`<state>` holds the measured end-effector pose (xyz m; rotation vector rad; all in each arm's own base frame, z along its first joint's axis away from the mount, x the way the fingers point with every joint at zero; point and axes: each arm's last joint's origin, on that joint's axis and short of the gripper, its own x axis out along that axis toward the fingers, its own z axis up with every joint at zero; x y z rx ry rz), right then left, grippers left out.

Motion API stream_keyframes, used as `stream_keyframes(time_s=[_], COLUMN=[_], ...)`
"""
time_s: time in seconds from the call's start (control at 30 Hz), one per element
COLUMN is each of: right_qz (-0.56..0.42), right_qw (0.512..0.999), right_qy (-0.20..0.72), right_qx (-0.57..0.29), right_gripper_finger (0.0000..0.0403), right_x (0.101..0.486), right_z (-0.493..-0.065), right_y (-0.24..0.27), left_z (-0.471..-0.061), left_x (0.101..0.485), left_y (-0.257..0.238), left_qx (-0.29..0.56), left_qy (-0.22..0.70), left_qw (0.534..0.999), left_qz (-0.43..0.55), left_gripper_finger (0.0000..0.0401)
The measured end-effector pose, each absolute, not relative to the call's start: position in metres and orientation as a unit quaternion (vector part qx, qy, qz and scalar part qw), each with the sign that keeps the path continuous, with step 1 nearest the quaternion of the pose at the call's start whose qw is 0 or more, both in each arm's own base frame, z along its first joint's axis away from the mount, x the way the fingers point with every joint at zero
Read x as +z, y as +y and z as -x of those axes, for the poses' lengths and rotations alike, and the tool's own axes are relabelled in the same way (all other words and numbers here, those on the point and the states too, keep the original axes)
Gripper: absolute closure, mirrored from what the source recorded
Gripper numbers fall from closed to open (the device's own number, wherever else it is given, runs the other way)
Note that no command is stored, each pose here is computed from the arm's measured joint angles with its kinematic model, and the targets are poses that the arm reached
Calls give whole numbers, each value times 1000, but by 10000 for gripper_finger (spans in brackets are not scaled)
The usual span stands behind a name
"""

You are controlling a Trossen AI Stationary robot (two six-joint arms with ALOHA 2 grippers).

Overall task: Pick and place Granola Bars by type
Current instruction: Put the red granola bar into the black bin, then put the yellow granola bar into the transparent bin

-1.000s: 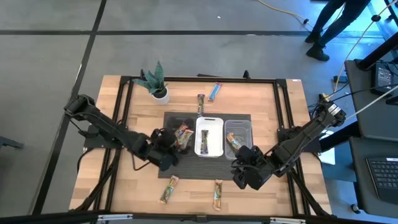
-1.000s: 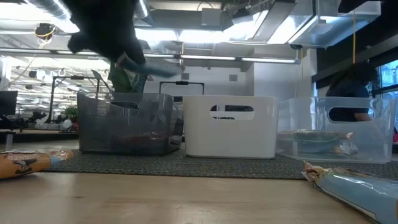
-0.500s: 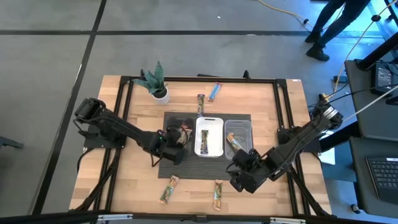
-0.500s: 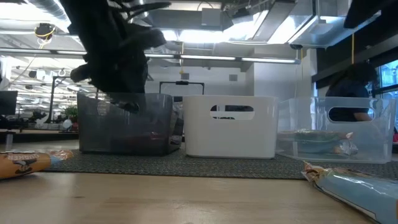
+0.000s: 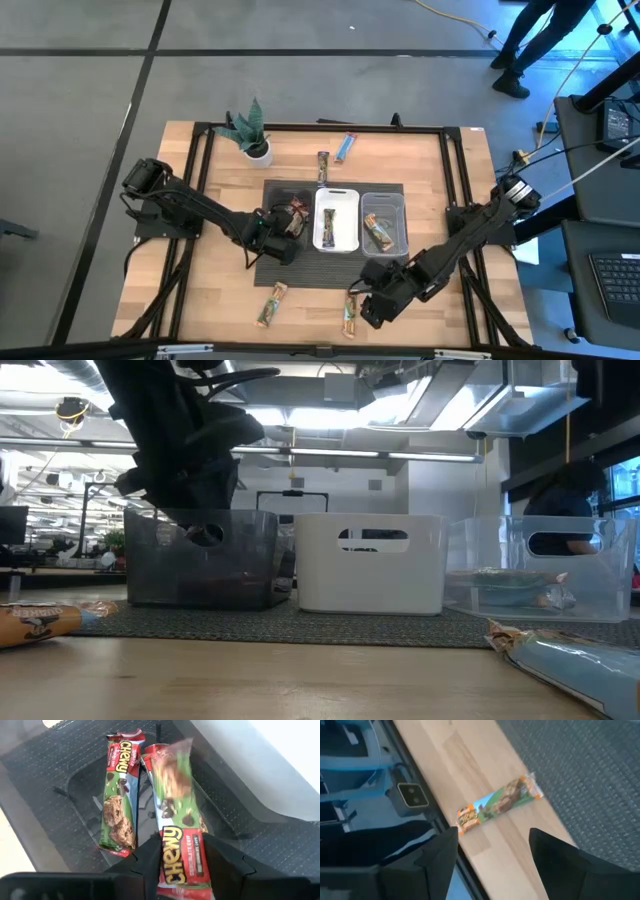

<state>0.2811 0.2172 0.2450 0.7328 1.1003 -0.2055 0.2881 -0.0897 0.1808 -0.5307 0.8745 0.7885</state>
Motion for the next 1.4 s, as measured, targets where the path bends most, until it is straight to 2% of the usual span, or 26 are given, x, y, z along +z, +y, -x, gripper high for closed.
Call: stream_keyframes(time_s=[0.27, 0.47, 0.63, 0.83, 1.13, 1.4], right_qz=[-364, -399, -411, -467, -536, -517], right_qw=[768, 786, 792, 737, 665, 621], right_qy=[512, 465, 448, 467, 464, 490], right_qx=[-122, -82, -55, -147, -233, -328], right_gripper_finger=[155, 155, 155, 155, 155, 155], right_x=[235, 242, 246, 240, 219, 204], right_z=[-286, -297, -301, -297, -311, -334], right_y=[219, 224, 227, 218, 227, 245], left_z=[-288, -283, -280, -273, -267, -266], left_x=[181, 200, 225, 247, 252, 252], left_y=[-90, -92, -95, -93, -94, -94], left_qx=[355, 339, 283, 234, 174, 150], left_qy=[419, 390, 353, 337, 374, 389], left_qw=[800, 816, 859, 889, 901, 905], left_qz=[242, 262, 240, 201, 134, 85], left_gripper_finger=[212, 206, 209, 209, 209, 209])
